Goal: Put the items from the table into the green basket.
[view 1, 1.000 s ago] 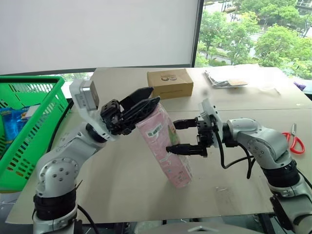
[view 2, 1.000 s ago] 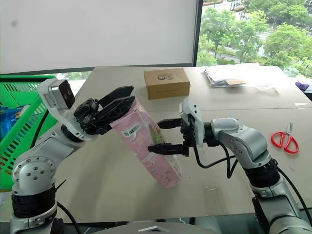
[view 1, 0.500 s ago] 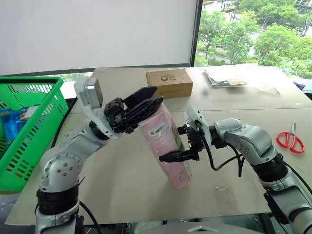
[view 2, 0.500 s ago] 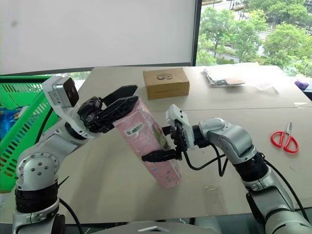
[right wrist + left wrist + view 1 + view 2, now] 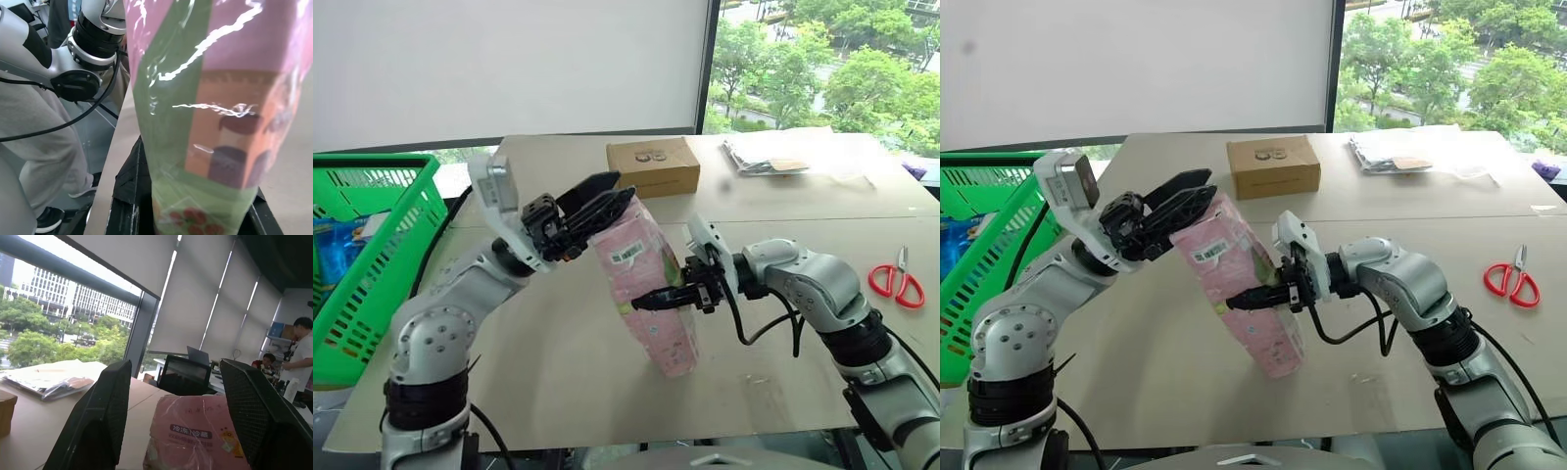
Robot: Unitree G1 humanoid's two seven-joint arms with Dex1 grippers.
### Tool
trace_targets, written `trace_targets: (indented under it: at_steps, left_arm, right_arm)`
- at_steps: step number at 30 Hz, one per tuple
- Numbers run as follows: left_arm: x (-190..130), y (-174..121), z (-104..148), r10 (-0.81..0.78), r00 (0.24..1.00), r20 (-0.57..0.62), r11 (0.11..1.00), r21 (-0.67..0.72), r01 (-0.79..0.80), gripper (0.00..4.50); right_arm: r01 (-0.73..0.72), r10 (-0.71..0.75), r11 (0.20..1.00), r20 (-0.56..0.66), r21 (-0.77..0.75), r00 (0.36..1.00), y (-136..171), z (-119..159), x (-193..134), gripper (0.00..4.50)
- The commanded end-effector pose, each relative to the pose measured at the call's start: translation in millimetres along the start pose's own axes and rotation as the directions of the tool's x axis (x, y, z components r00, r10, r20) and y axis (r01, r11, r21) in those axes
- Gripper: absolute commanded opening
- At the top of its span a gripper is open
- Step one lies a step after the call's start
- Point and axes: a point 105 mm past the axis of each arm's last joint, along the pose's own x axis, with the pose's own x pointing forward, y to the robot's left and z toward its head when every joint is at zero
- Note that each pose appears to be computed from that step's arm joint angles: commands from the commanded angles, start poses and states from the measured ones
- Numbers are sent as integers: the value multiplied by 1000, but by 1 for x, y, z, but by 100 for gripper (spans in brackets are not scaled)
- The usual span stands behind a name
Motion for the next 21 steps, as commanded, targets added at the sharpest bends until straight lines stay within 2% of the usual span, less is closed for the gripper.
trace_targets:
  at_steps: [1,2,9,12,16,17,21]
  left_arm:
    - [-2,0,-4,-6,999,-37,999,-33,5,212]
    - [-3,1,-3,3,999,-36,1000,-29,-4,169]
    - [-8,-3,7,-17,1000,-6,1000,17,17,169]
    - [-11,-2,14,-14,1000,26,1000,14,14,252]
    - [-16,-3,23,-23,998,57,1000,7,23,429]
    - [-18,-2,25,-13,998,64,1000,3,12,448]
    - [-21,-12,18,-57,998,14,998,-30,58,448]
  right_arm:
    - [26,-25,998,26,-51,999,-1,9,-3,32]
    - [31,-29,998,28,-52,999,-2,8,-3,32]
    - [51,-49,997,37,-53,998,-4,7,-4,32]
    - [59,-57,997,44,-53,997,-5,8,-4,32]
    - [77,-74,996,63,-52,995,-8,11,-6,32]
    - [86,-82,995,70,-52,994,-10,12,-6,32]
    - [114,-108,992,96,-58,990,-15,19,-8,32]
